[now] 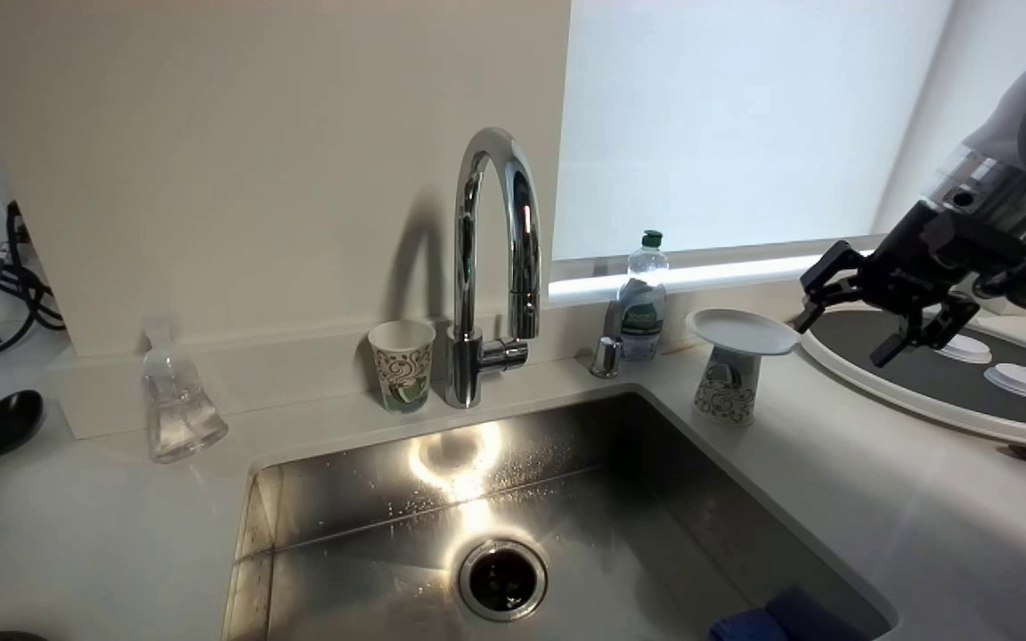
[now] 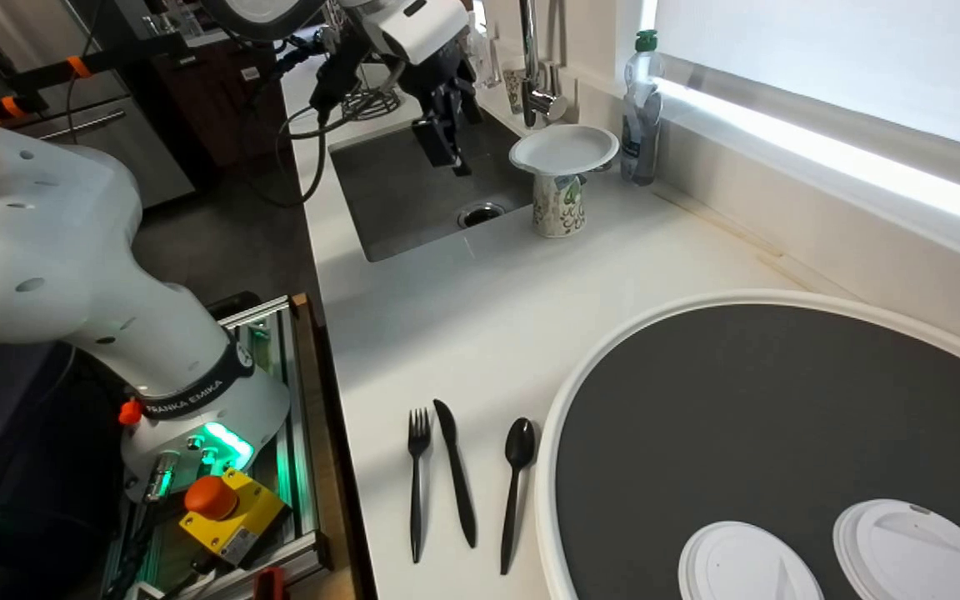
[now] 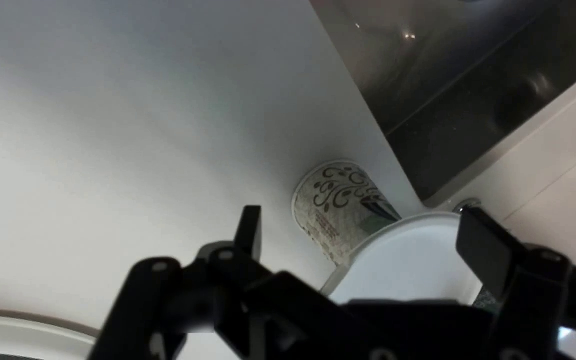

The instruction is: Remove the cup from the plate, then put the plate on the cup

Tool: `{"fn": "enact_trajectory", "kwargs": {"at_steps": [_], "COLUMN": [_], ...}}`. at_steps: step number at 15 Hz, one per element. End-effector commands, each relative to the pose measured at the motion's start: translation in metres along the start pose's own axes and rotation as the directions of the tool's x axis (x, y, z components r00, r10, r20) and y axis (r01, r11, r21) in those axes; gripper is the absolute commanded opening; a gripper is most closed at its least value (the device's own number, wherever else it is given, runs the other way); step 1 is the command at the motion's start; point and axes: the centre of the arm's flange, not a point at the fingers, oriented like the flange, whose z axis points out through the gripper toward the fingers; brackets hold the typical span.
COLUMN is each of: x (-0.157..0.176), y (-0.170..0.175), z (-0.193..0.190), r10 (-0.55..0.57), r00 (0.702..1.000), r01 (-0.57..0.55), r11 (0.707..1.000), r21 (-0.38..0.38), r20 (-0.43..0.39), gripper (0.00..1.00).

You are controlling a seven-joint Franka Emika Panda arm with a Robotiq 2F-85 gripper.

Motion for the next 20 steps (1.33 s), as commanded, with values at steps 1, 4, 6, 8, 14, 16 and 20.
{"fn": "enact_trajectory", "kwargs": {"at_steps": [1,4,6,8,14,16,20], "x": [-0.035,-0.051,-0.061,-0.069,-0.071,-0.071,-0.07], "y": [-0.008,-0.025,-0.035,-0.042,-0.054,-0.055,-0.054], "z": [-0.011,-0.012,-0.011,-0.007,-0.003,-0.003,-0.004], "r10": [-0.132,-0.221,-0.266,-0.302,-0.329,-0.331,-0.328], "r00": [0.99,0.972,0.96,0.948,0.942,0.941,0.942], "r01": [0.133,0.224,0.271,0.308,0.334,0.336,0.333], "r11": [0.991,0.974,0.961,0.95,0.94,0.939,0.94], "r21": [-0.021,-0.039,-0.048,-0.056,-0.071,-0.072,-0.071], "r20": [0.047,0.077,0.087,0.097,0.073,0.072,0.072], "gripper": [1.0,1.0,1.0,1.0,1.0,1.0,1.0]}}
